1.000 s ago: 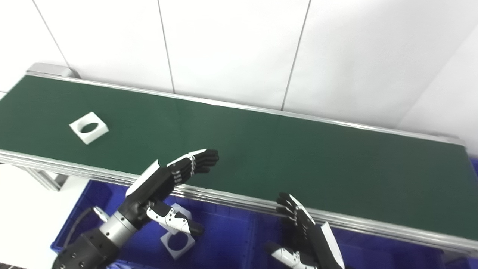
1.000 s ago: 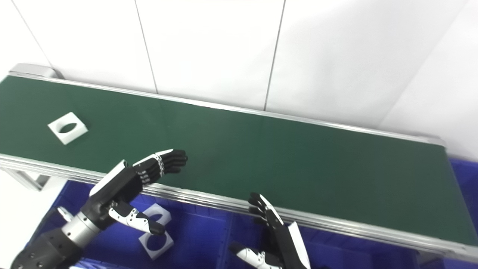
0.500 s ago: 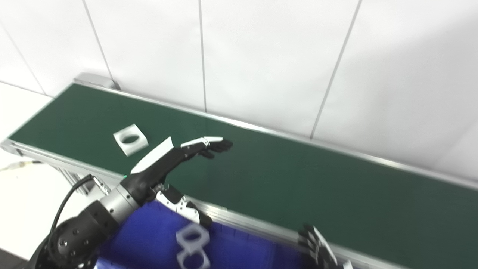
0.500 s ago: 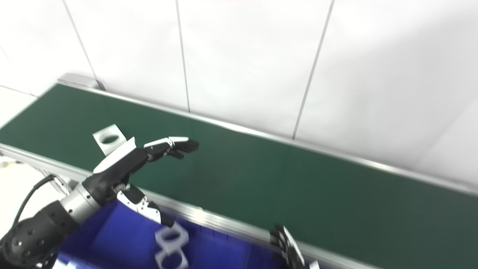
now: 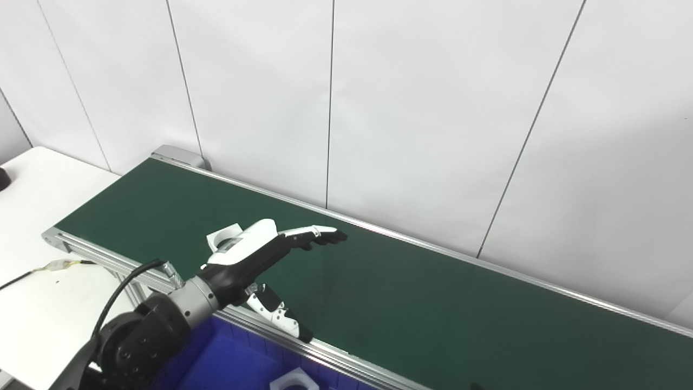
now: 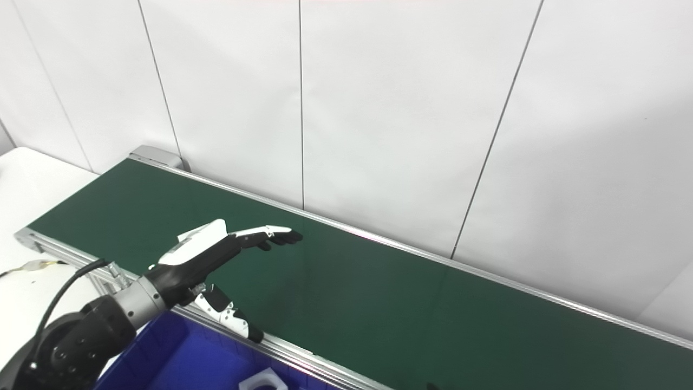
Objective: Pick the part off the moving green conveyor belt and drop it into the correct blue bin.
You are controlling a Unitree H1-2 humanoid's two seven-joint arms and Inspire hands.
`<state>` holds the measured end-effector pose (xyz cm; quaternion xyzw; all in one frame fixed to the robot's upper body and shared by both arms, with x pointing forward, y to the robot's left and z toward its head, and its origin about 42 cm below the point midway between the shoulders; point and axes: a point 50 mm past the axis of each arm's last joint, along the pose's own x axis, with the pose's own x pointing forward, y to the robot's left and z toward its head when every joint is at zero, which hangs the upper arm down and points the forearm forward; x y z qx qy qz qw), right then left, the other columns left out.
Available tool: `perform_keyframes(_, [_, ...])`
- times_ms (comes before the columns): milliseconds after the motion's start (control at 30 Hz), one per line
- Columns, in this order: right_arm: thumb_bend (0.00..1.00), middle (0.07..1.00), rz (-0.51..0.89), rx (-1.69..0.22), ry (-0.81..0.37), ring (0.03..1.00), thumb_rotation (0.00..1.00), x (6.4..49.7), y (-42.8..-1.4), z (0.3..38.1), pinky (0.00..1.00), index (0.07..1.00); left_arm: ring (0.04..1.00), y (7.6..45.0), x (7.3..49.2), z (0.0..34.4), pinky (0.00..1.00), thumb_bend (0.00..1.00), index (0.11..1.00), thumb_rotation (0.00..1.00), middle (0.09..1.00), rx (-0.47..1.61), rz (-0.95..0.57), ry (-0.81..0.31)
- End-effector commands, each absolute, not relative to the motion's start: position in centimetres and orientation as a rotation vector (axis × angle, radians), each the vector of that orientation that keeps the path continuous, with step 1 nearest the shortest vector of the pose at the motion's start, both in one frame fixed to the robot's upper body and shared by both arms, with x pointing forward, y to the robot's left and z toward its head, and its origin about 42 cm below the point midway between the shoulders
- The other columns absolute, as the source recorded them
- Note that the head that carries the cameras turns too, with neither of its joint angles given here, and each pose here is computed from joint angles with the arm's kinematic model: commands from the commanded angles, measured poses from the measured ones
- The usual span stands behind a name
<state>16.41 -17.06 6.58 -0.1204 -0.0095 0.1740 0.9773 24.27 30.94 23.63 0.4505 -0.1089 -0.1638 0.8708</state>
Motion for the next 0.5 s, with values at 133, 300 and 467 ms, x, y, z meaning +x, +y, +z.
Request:
perform_keyframes(133, [0.52,0.888,0.351,-0.222,-0.108,0.859,0.57,16.9,-16.8,7.7,0.81,0.952,0.835,32.2,26.3,24.4,0.75,0.80,0.843,0.00,0.854,1.099,-0.334,-0.289])
perform_keyframes(300, [0.52,0.890,0.350,-0.216,-0.109,0.867,0.57,16.8,-17.0,7.8,0.82,0.949,0.824,33.0,28.1,23.5,0.74,0.86,0.810,0.00,0.835,1.136,-0.368,-0.279])
perform_keyframes(467, [0.54,0.892,0.352,-0.222,-0.105,0.863,0.59,16.8,-17.2,7.9,0.81,0.948,0.790,33.2,29.7,22.4,0.70,0.87,0.806,0.00,0.819,1.209,-0.402,-0.268])
